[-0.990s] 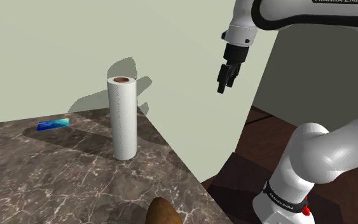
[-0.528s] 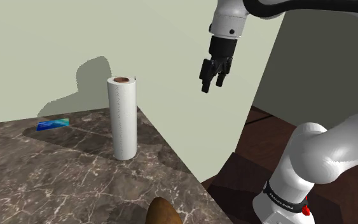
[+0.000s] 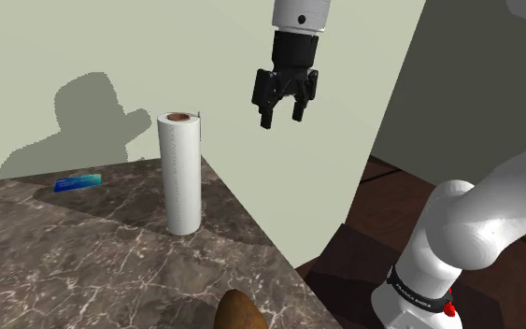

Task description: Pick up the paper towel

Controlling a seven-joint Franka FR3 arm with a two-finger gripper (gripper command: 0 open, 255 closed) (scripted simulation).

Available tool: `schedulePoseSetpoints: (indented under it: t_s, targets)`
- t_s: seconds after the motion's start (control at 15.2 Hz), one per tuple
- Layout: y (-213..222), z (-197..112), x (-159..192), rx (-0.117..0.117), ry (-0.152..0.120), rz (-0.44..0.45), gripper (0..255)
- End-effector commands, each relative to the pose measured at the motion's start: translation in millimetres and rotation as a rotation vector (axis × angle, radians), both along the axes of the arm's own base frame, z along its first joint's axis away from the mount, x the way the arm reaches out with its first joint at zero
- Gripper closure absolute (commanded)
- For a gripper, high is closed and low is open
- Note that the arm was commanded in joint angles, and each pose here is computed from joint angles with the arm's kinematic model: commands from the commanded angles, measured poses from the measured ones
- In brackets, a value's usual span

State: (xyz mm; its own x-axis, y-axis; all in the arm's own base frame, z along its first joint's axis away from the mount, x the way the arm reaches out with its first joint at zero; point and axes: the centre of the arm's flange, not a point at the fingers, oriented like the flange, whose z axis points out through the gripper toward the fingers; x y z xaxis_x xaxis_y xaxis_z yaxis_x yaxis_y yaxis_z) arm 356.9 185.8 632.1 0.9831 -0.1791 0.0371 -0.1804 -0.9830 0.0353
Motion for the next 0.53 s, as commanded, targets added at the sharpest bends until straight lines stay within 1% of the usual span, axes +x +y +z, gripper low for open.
schedulePoseSetpoints:
  t_s: [0.0,0.46]
  targets:
    - [29,7,7,0.003,0.001,-0.029,0]
    - [111,29,43,0.010,0.005,-0.123,0]
